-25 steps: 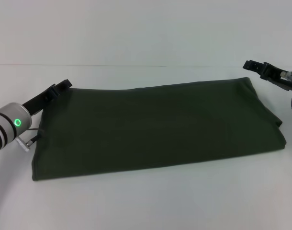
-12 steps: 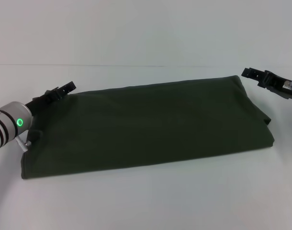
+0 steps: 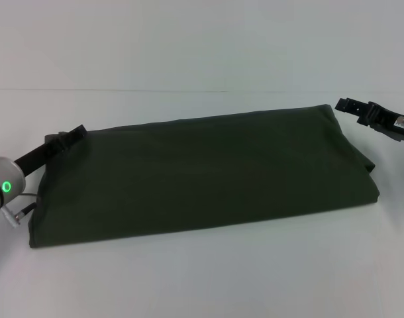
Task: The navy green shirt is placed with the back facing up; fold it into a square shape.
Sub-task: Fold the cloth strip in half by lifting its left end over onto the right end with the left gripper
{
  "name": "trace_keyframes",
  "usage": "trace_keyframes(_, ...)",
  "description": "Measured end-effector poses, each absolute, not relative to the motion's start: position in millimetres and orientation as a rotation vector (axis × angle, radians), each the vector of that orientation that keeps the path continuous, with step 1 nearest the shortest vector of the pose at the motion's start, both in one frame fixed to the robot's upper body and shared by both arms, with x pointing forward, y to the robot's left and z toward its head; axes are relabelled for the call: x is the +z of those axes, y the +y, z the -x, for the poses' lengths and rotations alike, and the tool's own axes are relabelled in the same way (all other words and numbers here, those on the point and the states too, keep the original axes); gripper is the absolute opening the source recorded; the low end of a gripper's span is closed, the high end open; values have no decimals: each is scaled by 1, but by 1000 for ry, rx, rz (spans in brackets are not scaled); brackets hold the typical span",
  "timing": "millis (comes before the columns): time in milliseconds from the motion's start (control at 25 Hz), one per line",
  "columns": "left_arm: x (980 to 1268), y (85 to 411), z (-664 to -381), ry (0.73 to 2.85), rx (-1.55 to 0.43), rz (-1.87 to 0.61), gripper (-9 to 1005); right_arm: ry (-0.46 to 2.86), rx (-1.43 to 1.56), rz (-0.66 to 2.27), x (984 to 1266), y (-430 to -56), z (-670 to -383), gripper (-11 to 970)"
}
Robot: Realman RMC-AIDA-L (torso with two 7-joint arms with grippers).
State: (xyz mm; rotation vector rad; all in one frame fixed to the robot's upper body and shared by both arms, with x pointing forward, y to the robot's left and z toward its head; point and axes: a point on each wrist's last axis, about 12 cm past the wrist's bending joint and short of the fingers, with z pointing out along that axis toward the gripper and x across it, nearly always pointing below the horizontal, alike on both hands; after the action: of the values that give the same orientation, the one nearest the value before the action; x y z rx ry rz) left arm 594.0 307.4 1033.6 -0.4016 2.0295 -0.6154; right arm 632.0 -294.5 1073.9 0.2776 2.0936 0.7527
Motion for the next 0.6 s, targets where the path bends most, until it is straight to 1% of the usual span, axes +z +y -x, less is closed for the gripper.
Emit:
trace_keyframes(200, 1032, 325, -581, 1998, -606, 438, 848, 2094, 763, -260, 1074, -296, -630, 737)
trace_keyframes(400, 1034, 351, -561, 1855, -638, 572, 848, 2091, 788, -220, 1074, -298, -625, 734)
trace_keyframes(600, 1043, 352, -547, 1805, -790, 490, 848, 2091, 875, -140, 1078, -304, -613, 734)
